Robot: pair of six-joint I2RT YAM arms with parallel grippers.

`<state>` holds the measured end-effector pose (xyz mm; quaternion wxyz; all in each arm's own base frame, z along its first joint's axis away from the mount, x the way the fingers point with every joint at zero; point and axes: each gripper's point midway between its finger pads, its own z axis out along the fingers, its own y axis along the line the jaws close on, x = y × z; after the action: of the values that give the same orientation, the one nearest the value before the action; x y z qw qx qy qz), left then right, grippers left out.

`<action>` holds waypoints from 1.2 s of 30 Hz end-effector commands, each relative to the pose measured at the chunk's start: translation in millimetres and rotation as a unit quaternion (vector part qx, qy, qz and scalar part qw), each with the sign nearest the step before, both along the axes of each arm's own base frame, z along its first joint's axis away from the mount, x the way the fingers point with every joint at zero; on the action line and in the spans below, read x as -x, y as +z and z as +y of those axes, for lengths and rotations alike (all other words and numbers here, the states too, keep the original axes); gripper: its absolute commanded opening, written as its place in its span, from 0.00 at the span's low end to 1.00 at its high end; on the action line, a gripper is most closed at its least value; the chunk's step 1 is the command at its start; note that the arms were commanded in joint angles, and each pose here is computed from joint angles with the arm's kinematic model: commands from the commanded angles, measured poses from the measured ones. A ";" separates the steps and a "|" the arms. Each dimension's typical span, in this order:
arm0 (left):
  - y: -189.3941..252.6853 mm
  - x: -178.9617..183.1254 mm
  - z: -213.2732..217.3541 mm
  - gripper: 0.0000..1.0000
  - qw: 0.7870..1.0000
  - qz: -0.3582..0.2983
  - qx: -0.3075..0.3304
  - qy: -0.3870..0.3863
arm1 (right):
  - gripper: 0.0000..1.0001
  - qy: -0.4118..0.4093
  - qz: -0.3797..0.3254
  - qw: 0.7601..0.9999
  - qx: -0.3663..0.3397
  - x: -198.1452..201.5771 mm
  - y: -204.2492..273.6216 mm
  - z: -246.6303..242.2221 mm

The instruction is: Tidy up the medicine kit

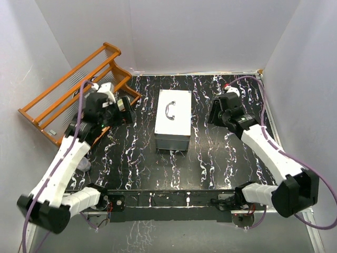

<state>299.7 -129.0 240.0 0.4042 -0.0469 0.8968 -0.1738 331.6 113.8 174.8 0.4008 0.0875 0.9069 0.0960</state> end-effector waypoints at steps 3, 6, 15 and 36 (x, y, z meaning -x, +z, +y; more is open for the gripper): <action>54.5 49.7 28.4 0.99 0.991 -0.133 -0.017 -0.020 | 0.58 0.003 -0.056 0.998 0.020 46.7 76.0 -28.6; 79.0 68.5 40.0 0.99 0.984 -0.174 -0.021 -0.016 | 0.67 0.007 -0.121 0.993 0.010 64.9 118.4 -37.6; 139.5 106.7 78.0 0.99 0.967 -0.249 -0.029 0.044 | 0.98 -0.021 -0.281 0.960 -0.010 127.7 209.7 -75.2; 159.6 138.8 89.2 0.99 0.960 -0.276 -0.008 0.053 | 0.98 -0.113 -0.377 0.919 -0.032 197.1 259.6 -130.5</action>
<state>161.1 -40.3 396.1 0.6420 -0.0399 0.7507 -0.1510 135.3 -14.1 427.4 0.7124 0.1516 0.6772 0.1047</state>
